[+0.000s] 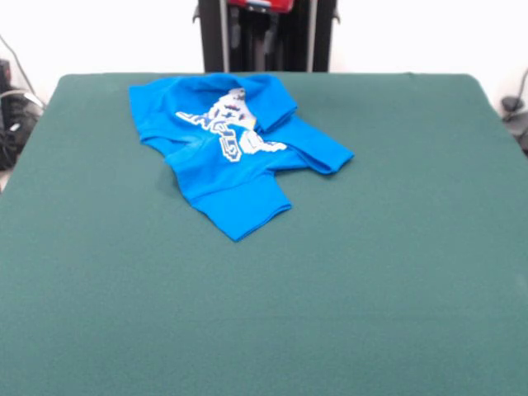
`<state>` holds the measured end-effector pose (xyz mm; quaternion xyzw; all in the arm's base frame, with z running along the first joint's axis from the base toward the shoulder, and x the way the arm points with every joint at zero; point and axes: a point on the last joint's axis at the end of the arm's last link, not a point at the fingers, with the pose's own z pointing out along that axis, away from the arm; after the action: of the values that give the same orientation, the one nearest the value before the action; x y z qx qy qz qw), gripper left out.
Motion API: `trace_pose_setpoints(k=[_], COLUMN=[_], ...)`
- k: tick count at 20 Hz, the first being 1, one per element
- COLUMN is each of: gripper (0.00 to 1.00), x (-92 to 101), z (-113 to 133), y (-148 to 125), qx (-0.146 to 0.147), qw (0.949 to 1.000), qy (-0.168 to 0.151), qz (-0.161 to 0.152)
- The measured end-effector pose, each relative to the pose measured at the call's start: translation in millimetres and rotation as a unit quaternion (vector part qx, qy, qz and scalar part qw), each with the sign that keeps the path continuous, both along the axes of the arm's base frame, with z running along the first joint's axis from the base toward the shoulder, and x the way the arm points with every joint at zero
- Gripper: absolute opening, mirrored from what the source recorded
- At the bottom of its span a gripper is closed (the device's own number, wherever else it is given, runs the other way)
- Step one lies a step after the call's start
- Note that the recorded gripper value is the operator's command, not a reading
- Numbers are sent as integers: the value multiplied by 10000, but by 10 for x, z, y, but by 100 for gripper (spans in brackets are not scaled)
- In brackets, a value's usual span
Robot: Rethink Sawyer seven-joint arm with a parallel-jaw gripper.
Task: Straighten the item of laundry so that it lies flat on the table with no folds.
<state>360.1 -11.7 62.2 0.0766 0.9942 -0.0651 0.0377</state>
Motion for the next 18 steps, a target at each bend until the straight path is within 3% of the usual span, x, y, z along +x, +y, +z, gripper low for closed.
trace_pose_setpoints(k=[5,8,18], gripper=[100,100,100], x=[172,296,838], z=[195,233,180], y=[-233,-314,-385], qx=[-98,-144,-223], qw=[9975,9965,9987], qy=[517,643,290], qz=[-469,-518,-356])
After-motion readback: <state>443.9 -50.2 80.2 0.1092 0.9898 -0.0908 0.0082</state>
